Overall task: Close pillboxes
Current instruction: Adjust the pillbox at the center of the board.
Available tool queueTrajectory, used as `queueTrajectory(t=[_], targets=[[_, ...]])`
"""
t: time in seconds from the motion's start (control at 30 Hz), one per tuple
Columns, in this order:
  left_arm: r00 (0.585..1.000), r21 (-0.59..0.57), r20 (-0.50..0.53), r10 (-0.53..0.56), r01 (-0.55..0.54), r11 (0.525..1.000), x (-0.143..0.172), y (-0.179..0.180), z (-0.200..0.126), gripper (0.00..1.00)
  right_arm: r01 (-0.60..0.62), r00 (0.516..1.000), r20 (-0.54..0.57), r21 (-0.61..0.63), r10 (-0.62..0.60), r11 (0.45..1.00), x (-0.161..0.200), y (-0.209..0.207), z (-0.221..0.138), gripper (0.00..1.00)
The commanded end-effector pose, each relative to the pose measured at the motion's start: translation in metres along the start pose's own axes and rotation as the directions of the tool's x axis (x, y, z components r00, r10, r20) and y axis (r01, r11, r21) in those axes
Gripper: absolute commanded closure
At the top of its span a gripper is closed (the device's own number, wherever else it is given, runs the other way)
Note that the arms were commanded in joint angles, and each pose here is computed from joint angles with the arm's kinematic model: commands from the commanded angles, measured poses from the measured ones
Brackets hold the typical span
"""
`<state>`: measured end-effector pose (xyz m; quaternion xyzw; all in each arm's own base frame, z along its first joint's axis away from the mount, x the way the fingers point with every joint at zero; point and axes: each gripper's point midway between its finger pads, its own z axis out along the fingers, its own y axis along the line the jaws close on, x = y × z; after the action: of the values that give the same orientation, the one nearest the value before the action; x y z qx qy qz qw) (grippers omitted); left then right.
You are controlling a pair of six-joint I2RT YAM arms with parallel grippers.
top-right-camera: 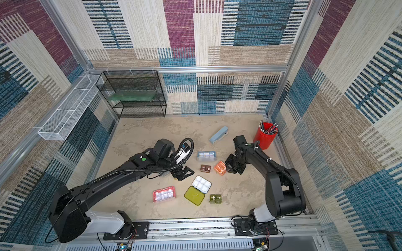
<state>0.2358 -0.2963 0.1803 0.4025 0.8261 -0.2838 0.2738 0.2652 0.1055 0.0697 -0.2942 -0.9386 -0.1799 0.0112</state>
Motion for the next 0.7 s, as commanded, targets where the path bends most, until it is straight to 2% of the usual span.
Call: queueTrajectory(t=[0.0, 0.2, 0.5, 0.67], targets=[[0.999, 0.006, 0.006, 0.032, -0.032, 0.999, -0.002, -0.001, 0.0, 0.11, 0.013, 1.0, 0.008, 0.033, -0.013, 0.999, 0.001, -0.007, -0.001, 0.85], [1.0, 0.006, 0.009, 0.025, -0.025, 1.0, 0.002, -0.001, -0.001, 0.11, 0.035, 0.999, 0.021, 0.076, -0.036, 0.996, -0.001, -0.014, -0.005, 0.86], [1.0, 0.007, 0.008, 0.019, -0.019, 1.0, 0.003, -0.002, -0.001, 0.11, 0.059, 0.998, 0.03, 0.112, -0.063, 0.992, -0.004, -0.018, -0.007, 0.95], [1.0, 0.003, 0.016, 0.02, -0.02, 1.0, 0.001, -0.002, -0.003, 0.12, 0.084, 0.995, 0.045, 0.15, -0.092, 0.985, -0.009, -0.02, -0.013, 0.96]])
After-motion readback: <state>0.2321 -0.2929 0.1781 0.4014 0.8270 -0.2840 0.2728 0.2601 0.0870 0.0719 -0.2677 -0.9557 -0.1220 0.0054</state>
